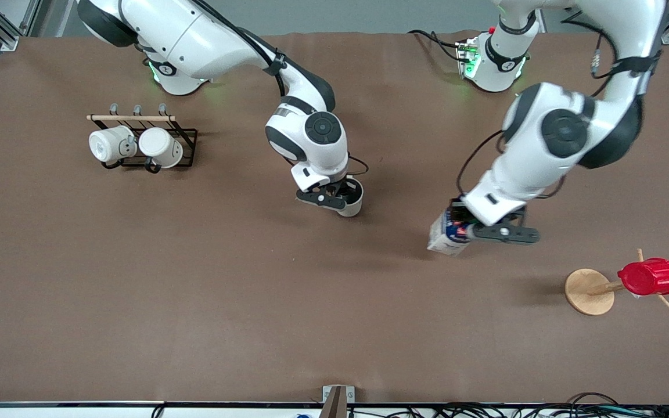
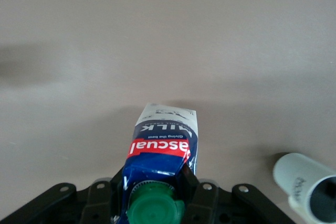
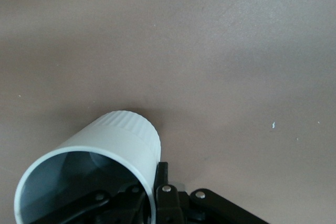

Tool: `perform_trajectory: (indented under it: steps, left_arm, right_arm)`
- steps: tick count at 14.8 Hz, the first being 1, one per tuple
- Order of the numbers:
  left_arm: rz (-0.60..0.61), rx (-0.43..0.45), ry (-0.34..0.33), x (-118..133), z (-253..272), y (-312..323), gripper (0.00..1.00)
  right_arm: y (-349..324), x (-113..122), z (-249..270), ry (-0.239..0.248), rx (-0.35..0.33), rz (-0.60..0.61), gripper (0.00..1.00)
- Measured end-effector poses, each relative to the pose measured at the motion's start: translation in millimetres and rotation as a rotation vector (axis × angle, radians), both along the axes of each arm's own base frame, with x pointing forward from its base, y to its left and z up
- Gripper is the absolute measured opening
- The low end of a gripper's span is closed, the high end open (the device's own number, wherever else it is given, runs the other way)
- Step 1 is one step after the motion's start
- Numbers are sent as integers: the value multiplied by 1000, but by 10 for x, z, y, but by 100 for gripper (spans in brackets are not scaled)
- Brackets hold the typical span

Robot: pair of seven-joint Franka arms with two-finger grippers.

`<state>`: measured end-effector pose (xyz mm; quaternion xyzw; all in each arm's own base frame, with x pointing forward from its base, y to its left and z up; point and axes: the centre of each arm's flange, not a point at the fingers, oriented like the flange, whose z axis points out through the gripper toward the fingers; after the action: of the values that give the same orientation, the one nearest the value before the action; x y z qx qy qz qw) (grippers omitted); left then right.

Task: Place cup and milk on table
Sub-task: 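Carry the mug and milk toward the table middle with both grippers, then release the mug and withdraw the right gripper while the left holds the milk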

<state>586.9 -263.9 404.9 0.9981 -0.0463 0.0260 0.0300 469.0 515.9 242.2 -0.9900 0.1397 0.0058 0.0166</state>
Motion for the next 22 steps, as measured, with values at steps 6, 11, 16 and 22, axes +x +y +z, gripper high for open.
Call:
perform_trajectory:
  steps: [6, 11, 16, 22]
  left_arm:
    - [29, -6, 14, -295, -261, -833, 37]
    - [46, 6, -13, -458, -490, -1213, 37]
    - [47, 6, -14, -454, -542, -1265, 37]
    - [60, -6, -20, -472, -502, -1375, 37]
  right_arm:
    - [-52, 124, 82, -10, 6, -19, 66]
    - [-647, 524, 1126, -3, -45, 12, 100]
    - [-2115, 961, 2458, 27, -74, 140, 100]
    - [-4123, 1164, 3310, 20, -139, 226, 100]
